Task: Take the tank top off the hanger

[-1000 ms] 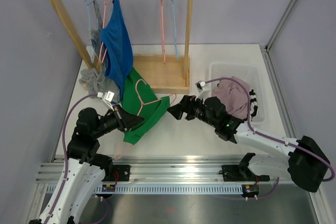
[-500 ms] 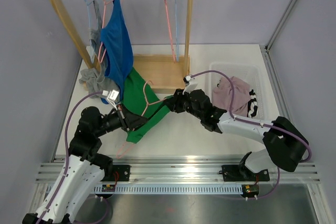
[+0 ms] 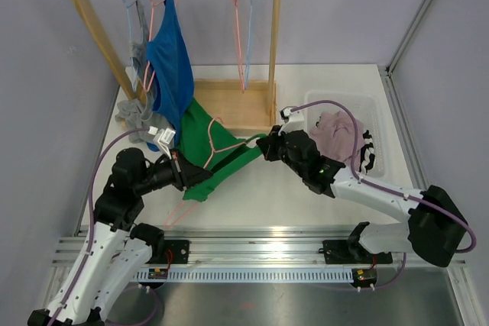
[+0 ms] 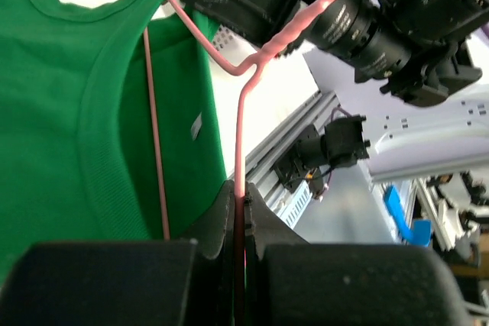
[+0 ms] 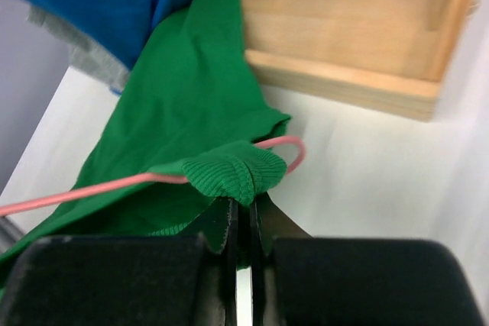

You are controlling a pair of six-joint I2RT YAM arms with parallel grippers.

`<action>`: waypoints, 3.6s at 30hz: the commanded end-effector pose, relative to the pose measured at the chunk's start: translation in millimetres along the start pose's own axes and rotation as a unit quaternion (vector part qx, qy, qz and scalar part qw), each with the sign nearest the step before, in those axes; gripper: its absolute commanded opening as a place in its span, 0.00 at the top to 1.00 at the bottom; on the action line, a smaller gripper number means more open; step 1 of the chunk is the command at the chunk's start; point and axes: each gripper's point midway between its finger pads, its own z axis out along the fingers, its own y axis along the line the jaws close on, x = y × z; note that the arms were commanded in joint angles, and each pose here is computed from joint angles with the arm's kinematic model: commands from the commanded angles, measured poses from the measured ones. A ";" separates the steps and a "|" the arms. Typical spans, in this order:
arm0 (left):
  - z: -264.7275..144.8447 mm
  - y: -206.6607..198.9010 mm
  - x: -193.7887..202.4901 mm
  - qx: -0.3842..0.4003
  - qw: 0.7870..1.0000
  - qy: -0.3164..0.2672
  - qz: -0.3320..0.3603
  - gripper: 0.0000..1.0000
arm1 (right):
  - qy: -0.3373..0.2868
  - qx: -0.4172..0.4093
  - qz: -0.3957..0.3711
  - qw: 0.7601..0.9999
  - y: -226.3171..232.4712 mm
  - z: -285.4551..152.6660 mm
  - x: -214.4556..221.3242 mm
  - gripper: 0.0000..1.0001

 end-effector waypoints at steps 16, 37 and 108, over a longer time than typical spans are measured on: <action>-60.8 -140.7 -51.2 0.190 0.963 -0.062 0.183 1.00 | -0.069 0.108 -0.009 0.992 -53.7 -79.6 -141.7 1.00; -69.7 -170.9 -185.3 0.236 0.804 -0.464 0.288 1.00 | 0.054 -0.366 -0.006 0.929 112.3 -200.8 -109.6 1.00; 136.8 -67.7 -369.6 -0.084 0.964 -0.223 0.117 1.00 | 0.134 -0.069 0.061 0.987 9.5 -162.1 15.0 0.00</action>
